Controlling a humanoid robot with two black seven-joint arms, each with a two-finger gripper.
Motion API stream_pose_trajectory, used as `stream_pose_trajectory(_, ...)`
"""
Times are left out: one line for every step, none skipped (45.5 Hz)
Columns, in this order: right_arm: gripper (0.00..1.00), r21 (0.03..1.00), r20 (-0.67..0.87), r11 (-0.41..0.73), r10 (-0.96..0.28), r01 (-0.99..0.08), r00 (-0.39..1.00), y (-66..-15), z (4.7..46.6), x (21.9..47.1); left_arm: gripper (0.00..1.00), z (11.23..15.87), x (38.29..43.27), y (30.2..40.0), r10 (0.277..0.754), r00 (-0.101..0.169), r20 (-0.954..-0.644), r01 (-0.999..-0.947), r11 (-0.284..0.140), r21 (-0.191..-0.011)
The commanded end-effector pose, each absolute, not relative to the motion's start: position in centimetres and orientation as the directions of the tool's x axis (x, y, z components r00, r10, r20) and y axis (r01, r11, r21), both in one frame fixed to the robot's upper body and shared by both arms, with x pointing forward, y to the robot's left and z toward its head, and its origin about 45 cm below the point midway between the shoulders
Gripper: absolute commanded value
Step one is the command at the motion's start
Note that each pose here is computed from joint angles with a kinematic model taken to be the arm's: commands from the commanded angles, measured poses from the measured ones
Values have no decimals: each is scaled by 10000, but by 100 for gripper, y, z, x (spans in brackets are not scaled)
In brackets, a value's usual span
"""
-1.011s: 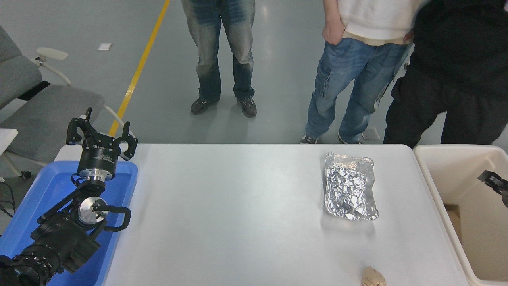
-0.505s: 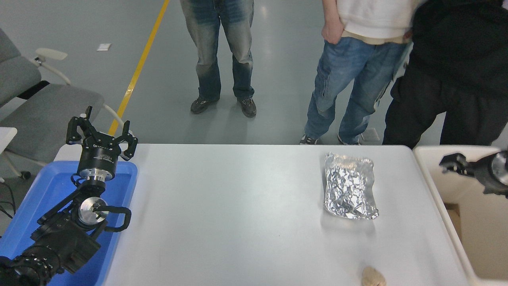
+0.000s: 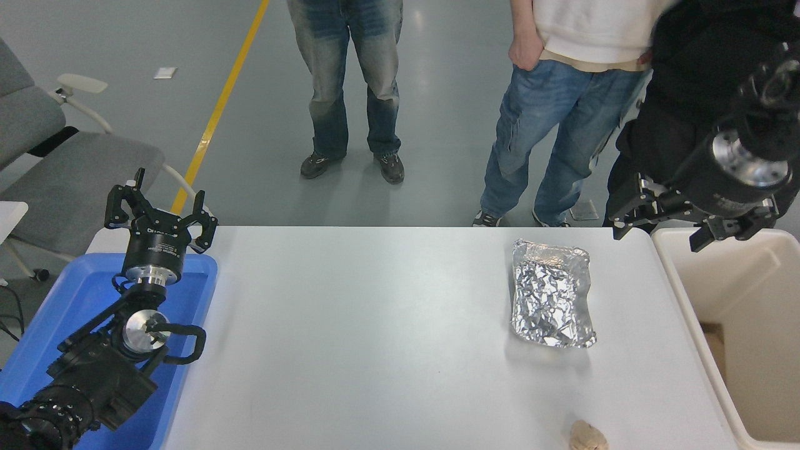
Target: Pick up paper cup place in dustbin
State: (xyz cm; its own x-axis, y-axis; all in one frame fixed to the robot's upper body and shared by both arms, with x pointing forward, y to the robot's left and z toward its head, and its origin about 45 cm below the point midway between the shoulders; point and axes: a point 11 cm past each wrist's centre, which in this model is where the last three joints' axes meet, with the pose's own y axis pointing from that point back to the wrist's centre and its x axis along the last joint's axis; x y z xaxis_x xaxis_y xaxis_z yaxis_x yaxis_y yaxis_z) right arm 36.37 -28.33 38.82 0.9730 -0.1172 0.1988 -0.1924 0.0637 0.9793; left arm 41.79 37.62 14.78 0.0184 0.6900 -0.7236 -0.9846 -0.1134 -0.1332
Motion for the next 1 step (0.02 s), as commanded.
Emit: stream_pose_trajectory(100,9756,2121,719,-677,-2072,9749,-2660,4053,3638,99,1477,4179,3763,6904,179,-7232,-9846,-1136,-1328)
